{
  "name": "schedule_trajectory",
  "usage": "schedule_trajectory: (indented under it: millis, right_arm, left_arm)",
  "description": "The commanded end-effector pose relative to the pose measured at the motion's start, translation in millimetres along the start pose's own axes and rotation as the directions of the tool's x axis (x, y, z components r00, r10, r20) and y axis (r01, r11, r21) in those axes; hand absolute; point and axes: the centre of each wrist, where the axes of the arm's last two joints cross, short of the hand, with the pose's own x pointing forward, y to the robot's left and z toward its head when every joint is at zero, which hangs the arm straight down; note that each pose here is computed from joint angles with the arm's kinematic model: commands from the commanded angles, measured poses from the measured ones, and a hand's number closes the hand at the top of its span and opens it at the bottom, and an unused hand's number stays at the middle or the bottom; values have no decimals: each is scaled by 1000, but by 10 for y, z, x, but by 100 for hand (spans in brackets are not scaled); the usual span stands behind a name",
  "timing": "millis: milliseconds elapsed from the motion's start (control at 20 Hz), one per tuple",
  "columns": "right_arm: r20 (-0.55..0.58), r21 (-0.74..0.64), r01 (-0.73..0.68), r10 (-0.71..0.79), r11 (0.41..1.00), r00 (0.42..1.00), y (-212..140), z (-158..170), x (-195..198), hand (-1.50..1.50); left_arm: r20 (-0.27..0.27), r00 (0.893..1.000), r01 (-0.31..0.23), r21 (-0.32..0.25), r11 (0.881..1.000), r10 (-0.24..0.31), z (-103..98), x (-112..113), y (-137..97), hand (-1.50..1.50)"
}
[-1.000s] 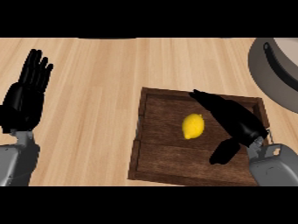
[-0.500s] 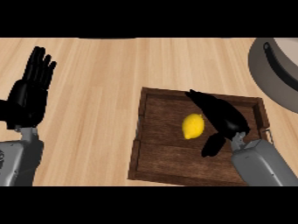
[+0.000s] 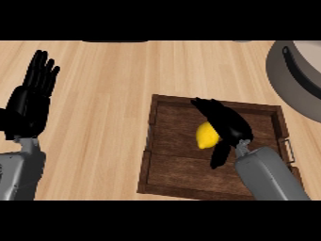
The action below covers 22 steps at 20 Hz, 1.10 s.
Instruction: Pick the lemon from the tray and place it in the pot
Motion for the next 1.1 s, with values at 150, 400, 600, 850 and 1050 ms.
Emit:
schedule_trajectory:
  millis: [150, 400, 600, 850, 1050]
  right_arm:
    - [169, 36, -52, 46, 998, 985, 231, -118, -89, 150]
    - [195, -3, -94, 93, 996, 976, 362, -134, 263, 150]
    - [182, -34, -97, 102, 995, 978, 373, -127, 63, 150]
    - [109, -193, -154, 177, 969, 978, 338, 86, 363, 150]
    - [68, -283, -123, 148, 951, 987, -95, 259, 398, 150]
  left_arm:
    - [-5, 1000, -4, 20, 1000, 4, -82, -10, -78, 0]
    - [-3, 1000, -13, -13, 1000, 13, 74, -20, 159, 0]
    - [-9, 1000, -13, 2, 1000, 13, 85, -52, 94, 0]
    - [-12, 1000, -20, 14, 1000, 21, -37, -74, 7, 0]
    - [15, 1000, 12, 0, 1000, -12, 79, 102, 6, 0]
